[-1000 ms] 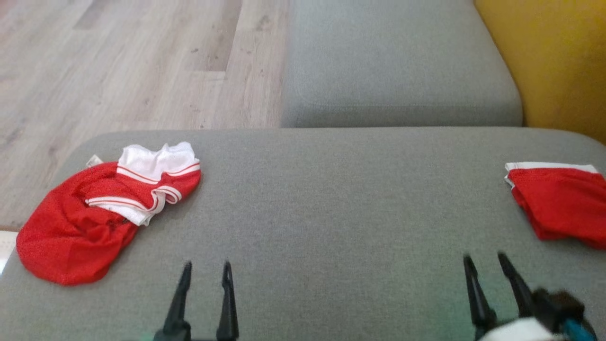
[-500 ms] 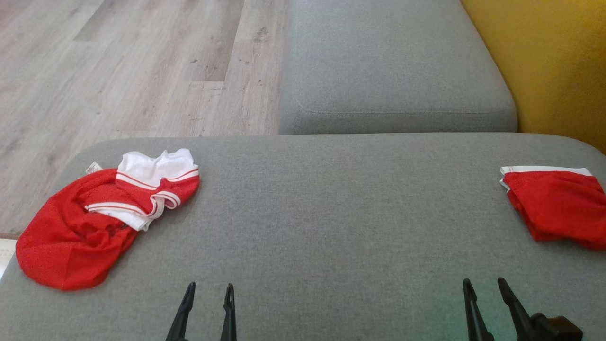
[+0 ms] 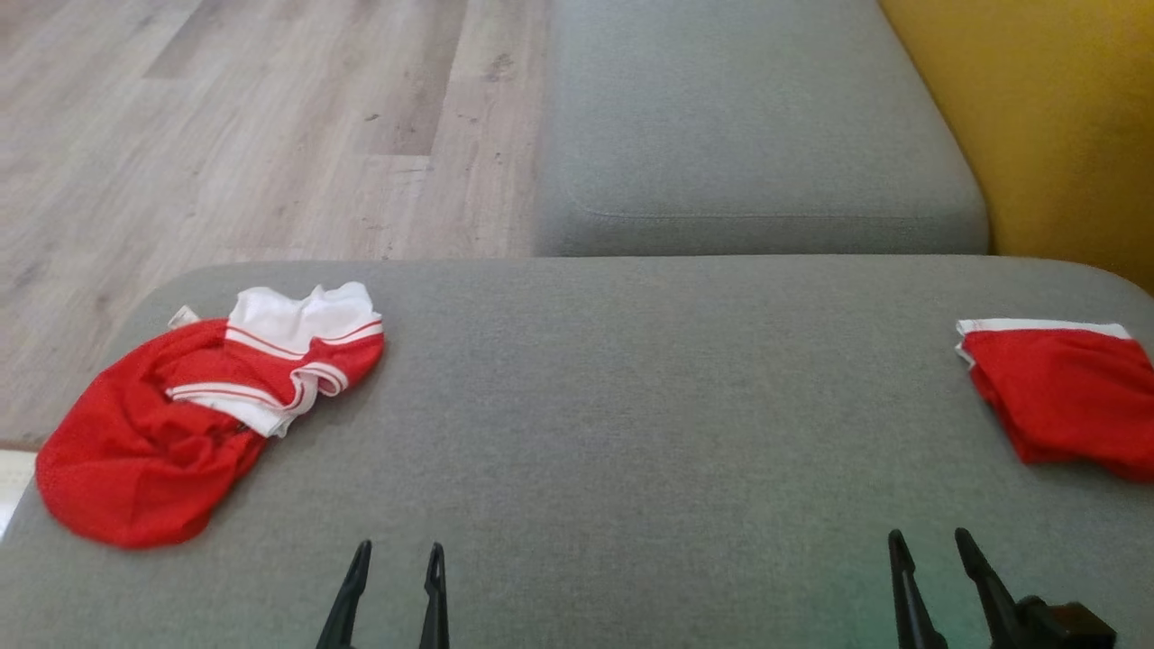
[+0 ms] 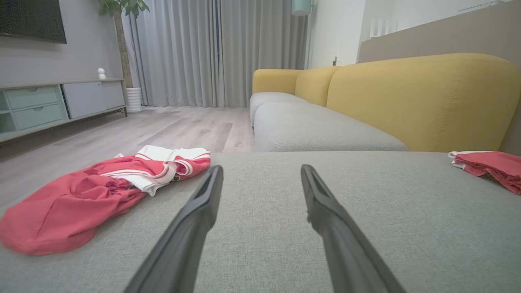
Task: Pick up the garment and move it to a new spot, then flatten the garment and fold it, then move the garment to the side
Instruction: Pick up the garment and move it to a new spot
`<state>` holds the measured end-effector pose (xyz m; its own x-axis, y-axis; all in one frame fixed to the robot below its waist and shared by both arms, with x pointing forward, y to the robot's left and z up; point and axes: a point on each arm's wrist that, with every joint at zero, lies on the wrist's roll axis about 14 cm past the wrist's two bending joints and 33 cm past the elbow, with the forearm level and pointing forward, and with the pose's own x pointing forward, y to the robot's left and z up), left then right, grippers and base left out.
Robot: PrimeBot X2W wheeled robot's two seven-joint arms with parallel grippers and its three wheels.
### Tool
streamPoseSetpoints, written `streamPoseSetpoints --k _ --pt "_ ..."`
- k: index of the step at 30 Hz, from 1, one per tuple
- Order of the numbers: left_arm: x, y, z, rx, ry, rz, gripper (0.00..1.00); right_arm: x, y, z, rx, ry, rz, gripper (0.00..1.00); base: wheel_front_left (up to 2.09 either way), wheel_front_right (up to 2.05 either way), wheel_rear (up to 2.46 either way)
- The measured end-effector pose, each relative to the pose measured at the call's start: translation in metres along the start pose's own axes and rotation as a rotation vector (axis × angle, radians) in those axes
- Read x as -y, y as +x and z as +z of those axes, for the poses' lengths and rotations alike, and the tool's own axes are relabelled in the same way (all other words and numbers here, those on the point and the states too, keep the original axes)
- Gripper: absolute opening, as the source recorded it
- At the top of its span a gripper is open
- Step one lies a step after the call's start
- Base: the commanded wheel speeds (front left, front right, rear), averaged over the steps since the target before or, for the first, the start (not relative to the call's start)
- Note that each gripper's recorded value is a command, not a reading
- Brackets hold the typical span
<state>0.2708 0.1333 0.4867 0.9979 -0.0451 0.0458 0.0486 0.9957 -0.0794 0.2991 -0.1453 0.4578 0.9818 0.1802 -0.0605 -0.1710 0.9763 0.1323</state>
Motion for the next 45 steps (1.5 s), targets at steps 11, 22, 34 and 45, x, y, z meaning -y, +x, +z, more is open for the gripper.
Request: streamPoseSetpoints --k 11,22,34,45 --pt "-0.039 -0.017 -0.001 0.004 0.002 0.15 1.0 -0.048 0.022 -0.004 -0.031 0.002 0.152 1.0 0.0 0.0 0.0" --pt "-0.101 -0.056 -0.002 -0.007 0.02 0.412 1.0 -0.12 0.055 -0.013 -0.087 0.004 0.39 1.0 0.0 0.0 0.0" --pt "-0.125 -0.066 0.004 -0.018 0.041 0.539 1.0 -0.146 0.077 -0.026 -0.133 0.028 0.477 1.0 0.0 0.0 0.0" --pt "-0.178 -0.034 0.068 0.124 0.204 0.581 1.0 -0.126 0.091 -0.039 -0.166 -0.024 0.488 1.0 0.0 0.0 0.0"
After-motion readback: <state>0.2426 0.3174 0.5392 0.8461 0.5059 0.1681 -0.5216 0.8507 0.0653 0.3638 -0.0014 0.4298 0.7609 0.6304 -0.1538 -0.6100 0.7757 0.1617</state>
